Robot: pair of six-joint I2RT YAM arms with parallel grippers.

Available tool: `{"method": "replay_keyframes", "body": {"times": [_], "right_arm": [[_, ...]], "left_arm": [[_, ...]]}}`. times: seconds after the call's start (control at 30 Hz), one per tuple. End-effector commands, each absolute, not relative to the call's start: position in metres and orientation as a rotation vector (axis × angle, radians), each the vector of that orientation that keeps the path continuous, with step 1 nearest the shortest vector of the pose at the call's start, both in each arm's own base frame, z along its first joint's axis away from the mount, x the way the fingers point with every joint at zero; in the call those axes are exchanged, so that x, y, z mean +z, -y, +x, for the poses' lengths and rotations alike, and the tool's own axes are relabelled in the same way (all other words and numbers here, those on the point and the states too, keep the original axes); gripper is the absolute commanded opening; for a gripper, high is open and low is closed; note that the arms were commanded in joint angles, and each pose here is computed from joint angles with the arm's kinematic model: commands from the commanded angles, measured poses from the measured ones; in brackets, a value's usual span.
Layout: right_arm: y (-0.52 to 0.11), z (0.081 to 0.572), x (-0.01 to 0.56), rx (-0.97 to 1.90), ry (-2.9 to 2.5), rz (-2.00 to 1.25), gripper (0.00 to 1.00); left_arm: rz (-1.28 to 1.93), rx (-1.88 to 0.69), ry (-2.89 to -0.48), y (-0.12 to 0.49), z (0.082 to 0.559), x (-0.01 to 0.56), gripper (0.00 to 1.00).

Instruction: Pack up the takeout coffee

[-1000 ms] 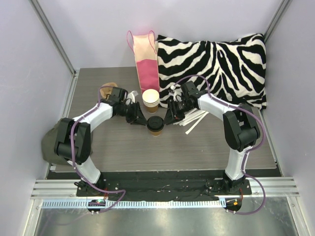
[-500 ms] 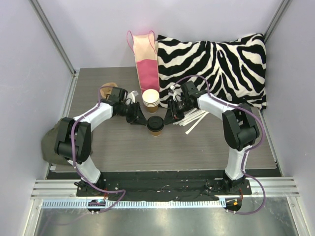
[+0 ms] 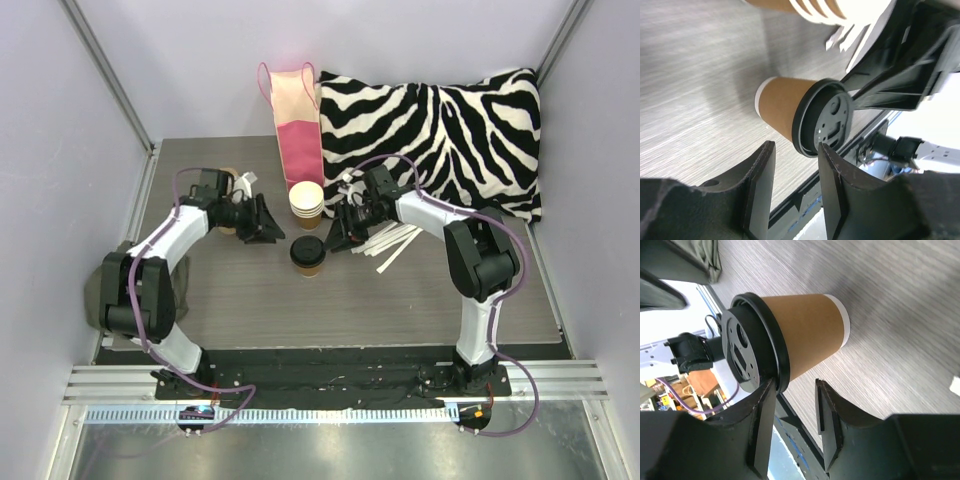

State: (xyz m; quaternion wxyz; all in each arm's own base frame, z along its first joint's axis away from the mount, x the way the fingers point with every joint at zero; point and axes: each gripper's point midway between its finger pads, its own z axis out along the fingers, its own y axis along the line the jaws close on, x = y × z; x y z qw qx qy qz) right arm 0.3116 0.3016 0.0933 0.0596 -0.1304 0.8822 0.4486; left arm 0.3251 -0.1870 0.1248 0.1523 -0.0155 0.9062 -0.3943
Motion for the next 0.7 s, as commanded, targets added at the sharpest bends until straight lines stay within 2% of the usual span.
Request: {"method": "replay_keyframes", "body": {"times": [0.0, 0.17, 0.3, 0.43, 0.57, 0.67], "right_arm": [[-0.322, 0.33, 0.1, 1.381, -2.596, -0.396, 0.43], [-0.343, 0.338, 0.104, 1.431, -2.564, -0.355, 0.43], [-0.347, 0.343, 0.112, 1.45, -2.528, -0.353, 0.44], [-0.323, 0.342, 0.125, 1.406, -2.456, -0.321, 0.59], [-0.306, 0.326, 0.145, 1.31, -2.383, -0.402, 0.68], [-0.304, 0.307, 0.129, 1.144, -2.41, -0.55, 0.73]], "left_arm": [[-0.033, -1.127, -2.48, 0.165, 0.337, 0.166, 0.44], [-0.077, -1.126, -2.452, 0.137, 0.335, 0.177, 0.44], [0.028, -1.097, -2.426, 0.134, 0.318, 0.182, 0.45], [0.073, -1.09, -2.408, 0.134, 0.309, 0.191, 0.47], [-0.004, -1.072, -2.351, 0.121, 0.324, 0.199, 0.49], [-0.086, -1.085, -2.311, 0.114, 0.334, 0.207, 0.5]]}}
